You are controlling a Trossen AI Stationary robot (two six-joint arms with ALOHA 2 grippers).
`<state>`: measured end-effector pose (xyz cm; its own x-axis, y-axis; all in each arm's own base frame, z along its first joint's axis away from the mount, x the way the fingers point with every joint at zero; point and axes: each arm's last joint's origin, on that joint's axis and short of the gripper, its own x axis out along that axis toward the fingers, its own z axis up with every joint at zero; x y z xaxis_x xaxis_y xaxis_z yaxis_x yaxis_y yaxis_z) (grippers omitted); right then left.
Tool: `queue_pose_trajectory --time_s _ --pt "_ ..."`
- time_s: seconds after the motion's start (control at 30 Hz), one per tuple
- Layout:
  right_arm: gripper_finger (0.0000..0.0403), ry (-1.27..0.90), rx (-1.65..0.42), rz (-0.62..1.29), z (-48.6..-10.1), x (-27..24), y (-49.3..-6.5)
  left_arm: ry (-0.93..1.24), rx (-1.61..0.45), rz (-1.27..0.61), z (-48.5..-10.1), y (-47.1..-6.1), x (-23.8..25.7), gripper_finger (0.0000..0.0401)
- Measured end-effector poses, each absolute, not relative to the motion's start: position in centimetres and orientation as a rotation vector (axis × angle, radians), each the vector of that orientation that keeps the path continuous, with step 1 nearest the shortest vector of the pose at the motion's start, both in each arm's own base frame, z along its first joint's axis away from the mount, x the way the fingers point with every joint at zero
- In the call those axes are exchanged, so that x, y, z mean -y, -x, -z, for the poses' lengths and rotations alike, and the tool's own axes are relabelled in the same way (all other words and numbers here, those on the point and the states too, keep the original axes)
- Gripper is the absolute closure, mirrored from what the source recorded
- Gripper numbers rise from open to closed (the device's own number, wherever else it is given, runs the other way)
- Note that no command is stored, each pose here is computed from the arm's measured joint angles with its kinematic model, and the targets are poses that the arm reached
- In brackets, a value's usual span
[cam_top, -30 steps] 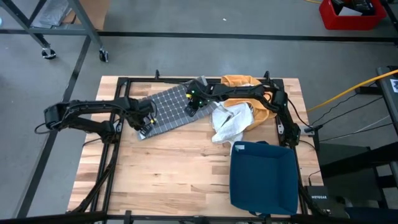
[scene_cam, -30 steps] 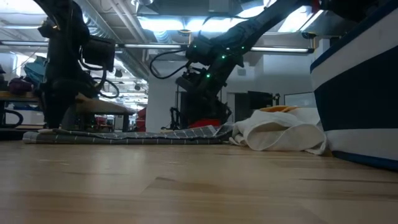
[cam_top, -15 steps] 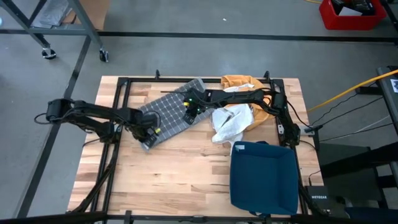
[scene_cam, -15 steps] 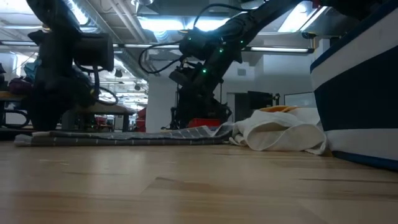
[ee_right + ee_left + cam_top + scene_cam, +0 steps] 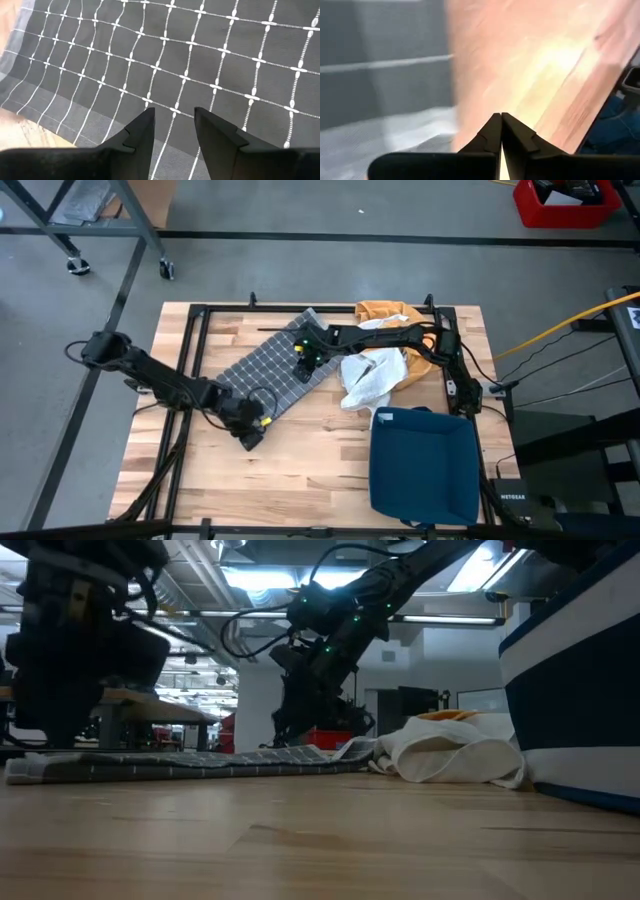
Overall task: Fold towel
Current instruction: Fold the gray towel
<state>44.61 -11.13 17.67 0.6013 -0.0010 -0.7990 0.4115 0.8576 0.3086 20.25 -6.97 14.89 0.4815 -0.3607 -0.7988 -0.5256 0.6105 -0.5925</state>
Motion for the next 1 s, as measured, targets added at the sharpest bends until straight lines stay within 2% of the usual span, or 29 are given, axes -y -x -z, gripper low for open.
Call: queue_pose_trajectory --time_s 0.17,0.37,0.5,0.73,0.83,1.0 --pt "0.0259 -0.489 -0.871 0.243 -17.9 11.2 -44.9 0.878 -0.908 -0.3 -15.1 -20.6 6.9 0.0398" --pt "0.0259 -0.459 -0.873 0.176 -17.9 9.7 -45.3 0.746 -0.786 -0.472 -15.0 -20.5 6.1 0.04" --pt "0.0259 -0.427 -0.922 0.201 -17.6 8.0 -45.2 0.634 -0.811 -0.594 -14.5 -19.7 5.5 0.04" --pt "0.0259 -0.311 -1.026 0.459 -17.0 6.2 -44.4 0.606 -0.923 -0.866 -13.6 -17.2 4.5 0.04" --pt "0.0259 -0.273 -1.037 0.515 -16.9 6.1 -44.2 0.639 -0.974 -0.879 -13.5 -16.9 4.6 0.04" --pt "0.0259 -0.265 -1.052 0.542 -15.7 6.7 -44.3 0.689 -1.044 -0.783 -13.5 -17.2 5.0 0.04"
